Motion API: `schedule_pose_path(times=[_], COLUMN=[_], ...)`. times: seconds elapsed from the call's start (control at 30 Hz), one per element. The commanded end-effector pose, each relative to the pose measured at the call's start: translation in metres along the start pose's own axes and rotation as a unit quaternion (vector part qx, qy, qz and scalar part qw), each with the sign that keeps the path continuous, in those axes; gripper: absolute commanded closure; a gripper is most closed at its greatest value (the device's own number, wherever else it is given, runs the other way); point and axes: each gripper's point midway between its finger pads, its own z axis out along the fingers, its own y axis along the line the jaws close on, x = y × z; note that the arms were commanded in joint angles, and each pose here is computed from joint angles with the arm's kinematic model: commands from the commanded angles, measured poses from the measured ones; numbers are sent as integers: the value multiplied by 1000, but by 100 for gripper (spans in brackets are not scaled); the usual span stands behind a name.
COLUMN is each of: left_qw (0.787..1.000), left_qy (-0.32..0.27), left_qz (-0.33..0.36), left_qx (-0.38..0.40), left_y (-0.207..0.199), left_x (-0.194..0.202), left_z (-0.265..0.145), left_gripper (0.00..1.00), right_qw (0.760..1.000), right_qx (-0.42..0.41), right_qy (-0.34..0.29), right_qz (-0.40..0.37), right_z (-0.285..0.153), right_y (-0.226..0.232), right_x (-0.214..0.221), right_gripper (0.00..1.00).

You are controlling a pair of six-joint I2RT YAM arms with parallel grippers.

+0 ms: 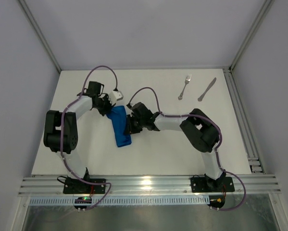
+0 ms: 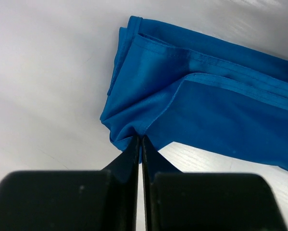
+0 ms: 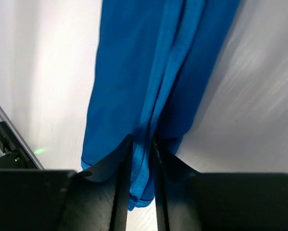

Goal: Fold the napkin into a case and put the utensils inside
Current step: Fold the 2/3-rectangle-folded napkin at the center of the board.

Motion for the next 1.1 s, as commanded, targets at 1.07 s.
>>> schedule_pose_path(times=[1.07], left_qw=[993], left_qy=[-49], left_qz=[-104], left_qx=[28], left_y=[-6], left_x=[-45], left_z=[-6], left_gripper=[100], right_qw=[991], right_qx=[17], right_qy=[-99], right_qz=[86], right_z=[40], right_y=[-44], right_x=[-127], right_gripper=[78])
